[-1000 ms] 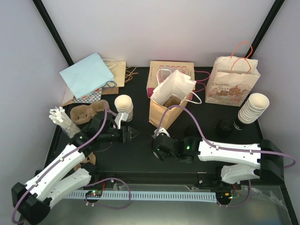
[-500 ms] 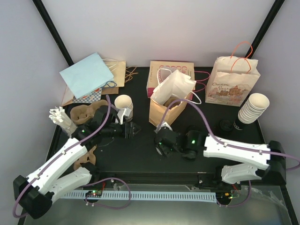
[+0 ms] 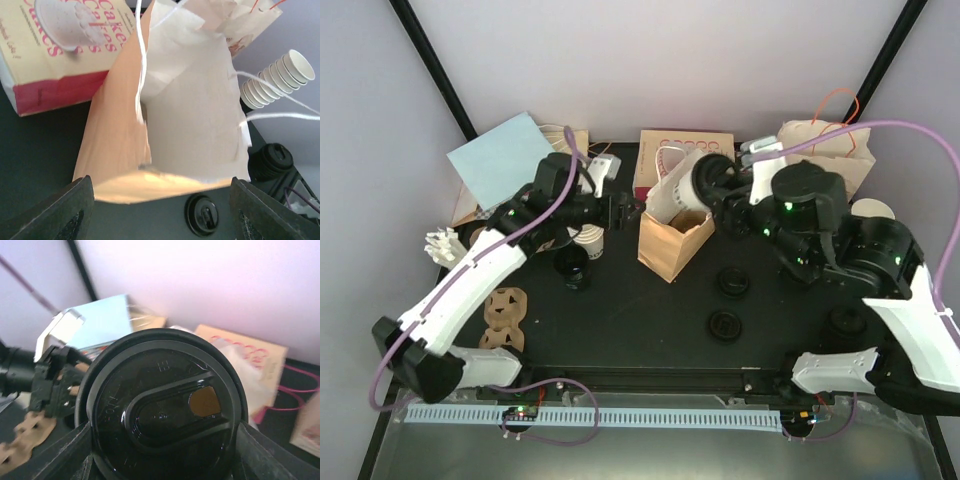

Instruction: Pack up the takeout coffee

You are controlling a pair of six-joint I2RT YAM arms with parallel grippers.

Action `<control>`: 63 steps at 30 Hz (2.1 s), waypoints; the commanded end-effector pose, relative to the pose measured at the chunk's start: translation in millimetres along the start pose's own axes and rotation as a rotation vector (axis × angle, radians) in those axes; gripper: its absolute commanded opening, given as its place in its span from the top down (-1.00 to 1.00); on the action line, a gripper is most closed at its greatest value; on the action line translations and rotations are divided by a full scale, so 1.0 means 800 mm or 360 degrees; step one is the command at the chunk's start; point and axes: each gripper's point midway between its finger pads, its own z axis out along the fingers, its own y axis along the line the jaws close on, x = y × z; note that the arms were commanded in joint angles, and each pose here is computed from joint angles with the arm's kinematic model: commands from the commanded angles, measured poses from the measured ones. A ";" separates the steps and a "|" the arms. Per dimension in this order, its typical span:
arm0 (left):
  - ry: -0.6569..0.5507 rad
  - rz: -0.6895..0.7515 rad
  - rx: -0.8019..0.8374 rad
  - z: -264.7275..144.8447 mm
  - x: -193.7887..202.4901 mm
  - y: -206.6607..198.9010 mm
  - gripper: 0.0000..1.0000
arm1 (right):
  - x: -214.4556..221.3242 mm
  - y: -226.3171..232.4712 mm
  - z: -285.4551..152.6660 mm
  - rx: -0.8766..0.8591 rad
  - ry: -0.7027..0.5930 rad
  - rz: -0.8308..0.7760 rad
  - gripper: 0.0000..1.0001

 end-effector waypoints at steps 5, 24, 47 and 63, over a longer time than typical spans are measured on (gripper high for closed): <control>0.0066 0.0183 -0.0089 0.065 -0.044 -0.003 -0.58 | -0.028 -0.083 0.018 0.0469 -0.0076 -0.0058 0.06; 0.0215 0.0381 -0.0337 0.121 -0.051 0.022 0.70 | 0.050 -0.108 0.146 0.0390 0.0352 -0.0017 0.09; 0.0213 0.0674 -0.0002 0.011 0.012 -0.033 0.97 | 0.189 0.027 0.068 -0.0262 0.0684 -0.0243 0.11; 0.0053 0.0831 0.0209 -0.063 0.092 -0.066 0.97 | 0.271 0.120 0.034 -0.0508 0.0633 -0.0720 0.12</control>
